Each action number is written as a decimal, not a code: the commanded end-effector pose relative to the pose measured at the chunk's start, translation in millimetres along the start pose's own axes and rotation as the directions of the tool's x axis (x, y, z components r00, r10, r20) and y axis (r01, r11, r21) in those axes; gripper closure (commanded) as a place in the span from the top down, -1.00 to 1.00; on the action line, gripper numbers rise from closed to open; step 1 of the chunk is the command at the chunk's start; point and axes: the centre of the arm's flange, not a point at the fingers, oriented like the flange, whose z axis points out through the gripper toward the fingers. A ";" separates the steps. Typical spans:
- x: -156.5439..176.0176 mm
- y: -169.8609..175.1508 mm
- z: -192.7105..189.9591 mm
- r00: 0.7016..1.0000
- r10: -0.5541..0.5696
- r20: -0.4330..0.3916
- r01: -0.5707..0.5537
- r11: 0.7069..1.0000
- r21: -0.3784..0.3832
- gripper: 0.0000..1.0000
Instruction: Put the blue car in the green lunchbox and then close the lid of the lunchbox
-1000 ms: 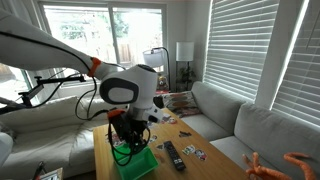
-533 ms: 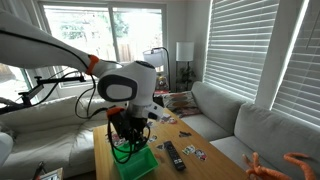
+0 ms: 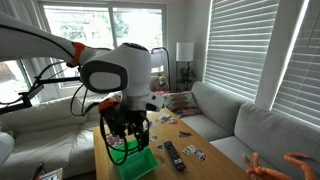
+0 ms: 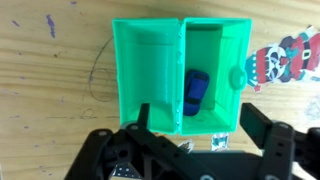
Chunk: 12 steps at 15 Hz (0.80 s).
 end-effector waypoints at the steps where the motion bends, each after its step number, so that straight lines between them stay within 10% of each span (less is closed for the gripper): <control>1: -18.3 45.6 -0.9 0.998 -0.050 0.040 0.049 0.998 0.041 1.00; 12: -29.5 61.3 9.9 0.997 -0.071 0.040 0.068 0.995 0.066 1.00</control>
